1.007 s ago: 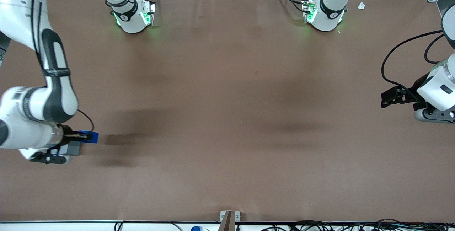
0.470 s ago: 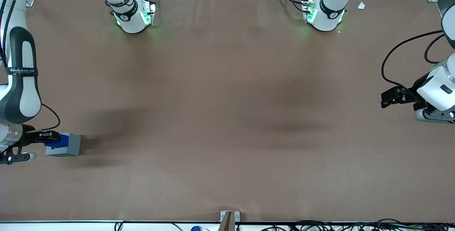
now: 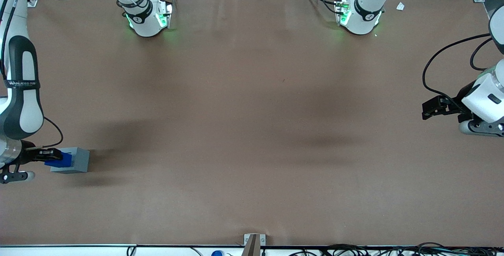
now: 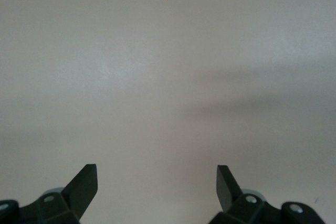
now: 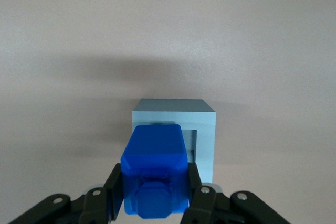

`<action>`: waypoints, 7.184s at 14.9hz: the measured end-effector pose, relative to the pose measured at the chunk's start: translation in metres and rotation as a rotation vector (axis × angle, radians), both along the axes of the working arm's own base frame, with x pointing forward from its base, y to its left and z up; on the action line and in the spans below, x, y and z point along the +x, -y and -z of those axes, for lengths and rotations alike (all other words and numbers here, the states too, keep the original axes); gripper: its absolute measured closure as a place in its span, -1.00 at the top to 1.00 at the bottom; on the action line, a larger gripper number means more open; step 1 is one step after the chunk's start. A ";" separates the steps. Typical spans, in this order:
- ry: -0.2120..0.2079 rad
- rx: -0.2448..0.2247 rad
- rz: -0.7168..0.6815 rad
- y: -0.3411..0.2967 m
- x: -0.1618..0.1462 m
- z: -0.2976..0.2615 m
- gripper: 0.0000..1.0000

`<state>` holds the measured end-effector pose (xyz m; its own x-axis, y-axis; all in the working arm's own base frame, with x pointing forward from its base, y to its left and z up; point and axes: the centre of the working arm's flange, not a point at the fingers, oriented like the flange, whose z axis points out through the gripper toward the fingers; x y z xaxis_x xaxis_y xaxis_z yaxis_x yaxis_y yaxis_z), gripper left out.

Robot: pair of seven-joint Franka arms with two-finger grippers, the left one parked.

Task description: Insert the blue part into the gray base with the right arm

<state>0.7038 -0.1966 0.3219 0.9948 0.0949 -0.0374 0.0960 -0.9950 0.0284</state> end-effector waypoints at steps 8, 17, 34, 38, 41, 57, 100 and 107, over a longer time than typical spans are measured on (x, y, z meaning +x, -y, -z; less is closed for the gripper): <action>-0.010 0.003 0.010 0.007 -0.003 0.004 0.02; -0.025 0.006 0.021 0.014 -0.006 0.014 0.02; -0.025 0.007 0.030 0.018 -0.007 0.015 0.02; -0.025 0.007 0.031 0.018 -0.007 0.015 0.02; -0.025 0.006 0.049 0.018 -0.007 0.016 0.02; -0.023 0.009 0.058 0.015 -0.004 0.017 0.02; 0.033 0.062 0.039 0.030 0.008 -0.012 0.02; 0.188 0.028 -0.006 0.037 0.013 -0.009 0.02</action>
